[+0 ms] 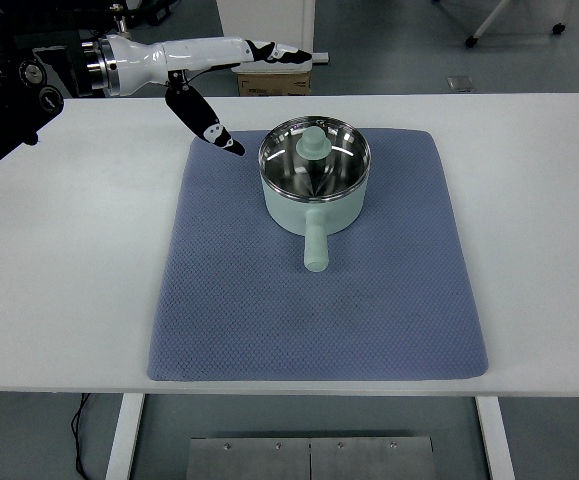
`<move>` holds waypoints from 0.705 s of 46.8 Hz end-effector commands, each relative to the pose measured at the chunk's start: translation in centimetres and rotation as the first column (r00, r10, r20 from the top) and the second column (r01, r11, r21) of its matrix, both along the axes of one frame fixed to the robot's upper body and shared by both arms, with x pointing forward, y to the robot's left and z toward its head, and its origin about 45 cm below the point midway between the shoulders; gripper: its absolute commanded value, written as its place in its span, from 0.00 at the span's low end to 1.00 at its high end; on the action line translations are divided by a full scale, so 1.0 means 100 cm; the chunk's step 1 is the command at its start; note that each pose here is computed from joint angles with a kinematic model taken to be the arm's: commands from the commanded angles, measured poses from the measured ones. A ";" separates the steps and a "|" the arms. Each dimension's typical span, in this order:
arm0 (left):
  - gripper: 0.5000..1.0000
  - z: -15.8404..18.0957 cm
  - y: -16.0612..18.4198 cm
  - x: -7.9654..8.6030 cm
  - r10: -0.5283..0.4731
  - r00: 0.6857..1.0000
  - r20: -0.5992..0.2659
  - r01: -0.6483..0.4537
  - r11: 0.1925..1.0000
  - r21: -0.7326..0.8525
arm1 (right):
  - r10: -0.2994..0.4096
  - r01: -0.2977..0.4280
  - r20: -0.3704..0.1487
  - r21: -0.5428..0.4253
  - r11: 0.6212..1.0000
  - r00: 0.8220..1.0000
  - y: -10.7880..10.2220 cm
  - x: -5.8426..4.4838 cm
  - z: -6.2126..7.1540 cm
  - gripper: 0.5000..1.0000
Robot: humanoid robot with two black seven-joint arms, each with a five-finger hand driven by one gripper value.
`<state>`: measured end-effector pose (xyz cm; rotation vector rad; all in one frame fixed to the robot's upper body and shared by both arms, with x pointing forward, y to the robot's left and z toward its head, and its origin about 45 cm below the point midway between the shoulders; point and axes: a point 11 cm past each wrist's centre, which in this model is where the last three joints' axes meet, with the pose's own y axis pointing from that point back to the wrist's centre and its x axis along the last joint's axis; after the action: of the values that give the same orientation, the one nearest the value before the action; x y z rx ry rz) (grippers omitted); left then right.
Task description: Rotate green pot handle
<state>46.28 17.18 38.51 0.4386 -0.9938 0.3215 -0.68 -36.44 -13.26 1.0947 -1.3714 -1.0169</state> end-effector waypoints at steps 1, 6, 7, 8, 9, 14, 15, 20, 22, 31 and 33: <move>1.00 0.006 -0.014 -0.008 -0.058 0.998 0.032 0.057 0.998 0.039 | 0.000 0.000 0.000 0.000 1.000 1.000 0.000 0.000 0.000 1.00; 1.00 0.010 -0.031 -0.019 -0.134 0.988 0.075 0.123 0.984 0.128 | 0.000 0.000 0.000 0.000 1.000 1.000 0.000 0.000 0.000 1.00; 1.00 0.011 -0.033 -0.020 -0.145 0.986 0.084 0.131 0.980 0.148 | 0.000 0.000 0.000 0.000 1.000 1.000 0.000 0.000 0.000 1.00; 1.00 0.011 -0.035 -0.021 -0.157 0.984 0.090 0.140 0.976 0.166 | 0.000 0.000 0.000 0.000 1.000 1.000 0.000 0.000 0.000 1.00; 1.00 0.011 -0.038 -0.023 -0.168 0.981 0.096 0.149 0.972 0.182 | 0.000 0.000 0.000 0.000 1.000 1.000 0.000 0.000 0.000 1.00; 1.00 0.007 -0.048 -0.031 -0.229 0.967 0.113 0.192 0.945 0.266 | 0.000 0.000 0.000 0.000 1.000 1.000 0.000 0.000 0.000 1.00; 1.00 0.005 -0.050 -0.033 -0.242 0.963 0.114 0.203 0.938 0.281 | 0.000 0.000 0.000 0.000 1.000 1.000 0.000 0.000 0.000 1.00; 1.00 -0.002 -0.066 -0.039 -0.293 0.948 0.122 0.240 0.912 0.332 | 0.000 0.000 0.000 0.000 1.000 1.000 0.000 0.000 0.000 1.00; 1.00 -0.006 -0.074 -0.041 -0.316 0.941 0.123 0.257 0.901 0.350 | 0.000 0.000 0.000 0.000 1.000 1.000 0.000 0.000 0.000 1.00; 1.00 -0.021 -0.098 -0.052 -0.385 0.916 0.109 0.316 0.863 0.396 | 0.000 0.000 0.000 0.000 1.000 1.000 0.000 0.000 0.000 1.00; 1.00 -0.023 -0.102 -0.054 -0.401 0.910 0.104 0.326 0.849 0.417 | 0.000 0.000 0.000 0.000 1.000 1.000 0.000 0.000 0.000 1.00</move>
<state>41.22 7.52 36.63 0.5611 -1.3007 -0.1585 -0.66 -36.44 -13.26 1.0950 -1.3716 -1.0166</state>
